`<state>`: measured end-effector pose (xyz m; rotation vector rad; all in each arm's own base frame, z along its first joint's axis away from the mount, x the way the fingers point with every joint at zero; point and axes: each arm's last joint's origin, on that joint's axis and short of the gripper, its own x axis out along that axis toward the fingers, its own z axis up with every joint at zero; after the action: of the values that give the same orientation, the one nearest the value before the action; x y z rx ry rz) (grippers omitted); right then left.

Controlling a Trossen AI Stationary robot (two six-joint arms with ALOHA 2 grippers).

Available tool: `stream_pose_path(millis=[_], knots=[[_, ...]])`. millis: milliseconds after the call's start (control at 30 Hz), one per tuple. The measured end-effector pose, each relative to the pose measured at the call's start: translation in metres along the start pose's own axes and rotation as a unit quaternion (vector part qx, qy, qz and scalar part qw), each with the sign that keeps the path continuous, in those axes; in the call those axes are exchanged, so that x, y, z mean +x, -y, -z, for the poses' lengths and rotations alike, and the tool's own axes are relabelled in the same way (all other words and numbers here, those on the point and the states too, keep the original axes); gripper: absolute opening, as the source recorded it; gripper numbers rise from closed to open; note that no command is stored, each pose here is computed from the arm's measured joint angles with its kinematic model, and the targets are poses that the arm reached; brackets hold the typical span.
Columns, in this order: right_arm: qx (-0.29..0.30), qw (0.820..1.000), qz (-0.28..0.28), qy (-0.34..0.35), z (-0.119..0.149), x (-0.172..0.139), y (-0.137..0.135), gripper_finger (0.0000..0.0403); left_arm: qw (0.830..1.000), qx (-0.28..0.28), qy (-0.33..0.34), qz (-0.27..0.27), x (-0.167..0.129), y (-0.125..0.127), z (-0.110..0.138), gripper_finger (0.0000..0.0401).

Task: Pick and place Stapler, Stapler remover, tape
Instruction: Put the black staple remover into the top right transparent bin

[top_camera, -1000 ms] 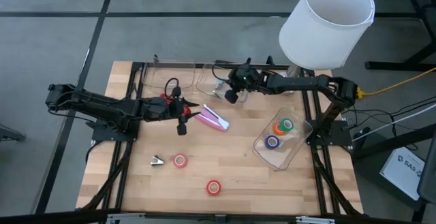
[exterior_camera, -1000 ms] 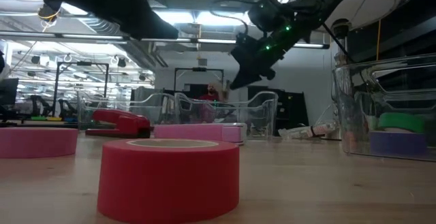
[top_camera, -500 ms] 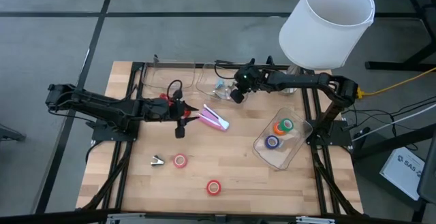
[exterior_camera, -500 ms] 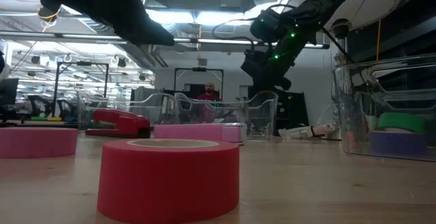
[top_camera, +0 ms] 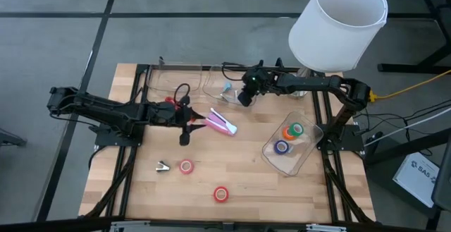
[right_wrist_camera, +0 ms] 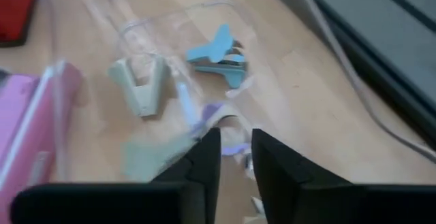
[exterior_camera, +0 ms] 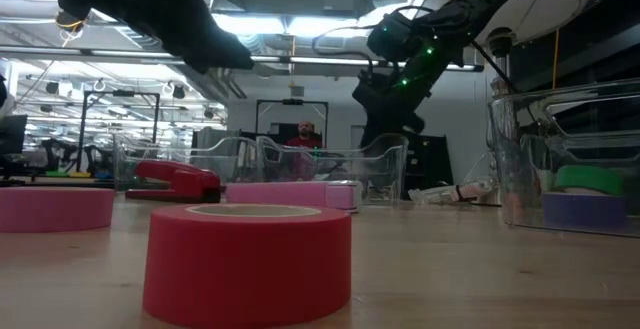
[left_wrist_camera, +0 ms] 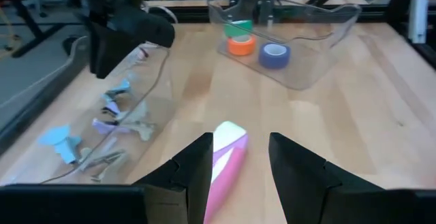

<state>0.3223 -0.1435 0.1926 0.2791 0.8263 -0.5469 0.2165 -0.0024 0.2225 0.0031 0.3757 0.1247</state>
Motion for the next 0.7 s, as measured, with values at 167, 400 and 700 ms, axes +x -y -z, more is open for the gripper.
stream_pose_path(millis=[167,400,700], knots=[[0.001,0.999,-0.053,0.008,-0.003,0.000,-0.003,0.0130,0.999,-0.024,-0.002,0.029,0.000,0.002,0.000,0.0141],[-0.012,0.991,-0.120,0.052,-0.011,-0.003,-0.017,0.0173,0.989,-0.084,-0.027,0.121,-0.001,0.007,0.003,0.0141],[-0.062,0.980,-0.150,0.112,-0.017,-0.009,-0.044,0.0169,0.969,-0.118,-0.142,0.162,-0.007,0.025,0.023,0.0141]])
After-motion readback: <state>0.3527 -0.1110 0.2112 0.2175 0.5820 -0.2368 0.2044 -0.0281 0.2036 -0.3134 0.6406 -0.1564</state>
